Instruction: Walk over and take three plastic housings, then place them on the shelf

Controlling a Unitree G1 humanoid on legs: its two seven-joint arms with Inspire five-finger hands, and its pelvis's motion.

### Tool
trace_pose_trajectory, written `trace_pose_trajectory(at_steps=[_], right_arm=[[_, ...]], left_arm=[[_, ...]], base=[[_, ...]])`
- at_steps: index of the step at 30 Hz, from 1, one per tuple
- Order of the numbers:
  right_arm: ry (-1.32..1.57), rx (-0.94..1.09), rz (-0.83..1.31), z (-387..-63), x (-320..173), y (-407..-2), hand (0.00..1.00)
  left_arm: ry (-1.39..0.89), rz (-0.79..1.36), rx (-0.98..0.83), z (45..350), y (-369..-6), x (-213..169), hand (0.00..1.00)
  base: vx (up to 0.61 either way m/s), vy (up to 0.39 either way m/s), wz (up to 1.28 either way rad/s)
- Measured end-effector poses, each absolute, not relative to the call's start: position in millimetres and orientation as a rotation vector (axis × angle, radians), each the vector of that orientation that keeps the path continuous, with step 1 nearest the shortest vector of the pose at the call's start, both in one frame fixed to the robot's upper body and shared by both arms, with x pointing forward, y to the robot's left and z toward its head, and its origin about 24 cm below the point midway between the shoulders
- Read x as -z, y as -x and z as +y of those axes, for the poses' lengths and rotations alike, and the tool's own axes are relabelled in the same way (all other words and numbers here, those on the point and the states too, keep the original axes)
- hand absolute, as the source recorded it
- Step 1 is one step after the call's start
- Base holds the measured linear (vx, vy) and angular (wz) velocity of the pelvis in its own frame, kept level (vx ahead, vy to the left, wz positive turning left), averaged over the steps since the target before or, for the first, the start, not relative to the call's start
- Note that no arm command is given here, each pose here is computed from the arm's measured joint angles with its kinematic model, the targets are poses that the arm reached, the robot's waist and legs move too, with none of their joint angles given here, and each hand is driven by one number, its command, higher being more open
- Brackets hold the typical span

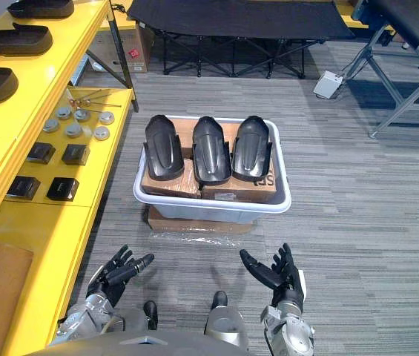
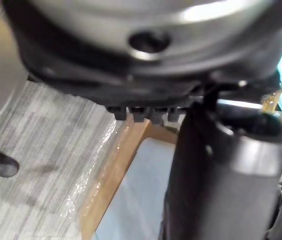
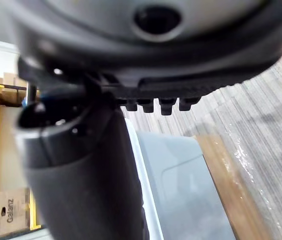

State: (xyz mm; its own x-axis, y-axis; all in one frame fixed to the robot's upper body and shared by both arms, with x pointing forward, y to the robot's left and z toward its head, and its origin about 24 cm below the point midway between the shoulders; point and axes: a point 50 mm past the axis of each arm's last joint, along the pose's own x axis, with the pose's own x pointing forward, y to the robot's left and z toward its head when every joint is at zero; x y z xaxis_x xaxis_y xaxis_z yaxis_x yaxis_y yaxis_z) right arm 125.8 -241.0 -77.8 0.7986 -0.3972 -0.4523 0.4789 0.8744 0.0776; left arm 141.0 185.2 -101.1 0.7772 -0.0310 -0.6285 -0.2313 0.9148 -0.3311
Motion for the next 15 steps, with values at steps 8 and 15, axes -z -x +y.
trace_pose_trajectory(at_steps=[8,15], right_arm=[[-0.211,0.54,0.267,-259.5,48.2,-147.1,1.0],[-0.228,0.459,0.253,-250.1,45.9,-154.0,1.0]], left_arm=[[0.394,0.668,-0.112,189.6,-138.6,100.5,1.0],[0.436,0.386,-0.016,176.5,-159.0,51.2,1.0]], base=[[0.0,0.012,-0.03],[-0.05,0.03,-0.21]])
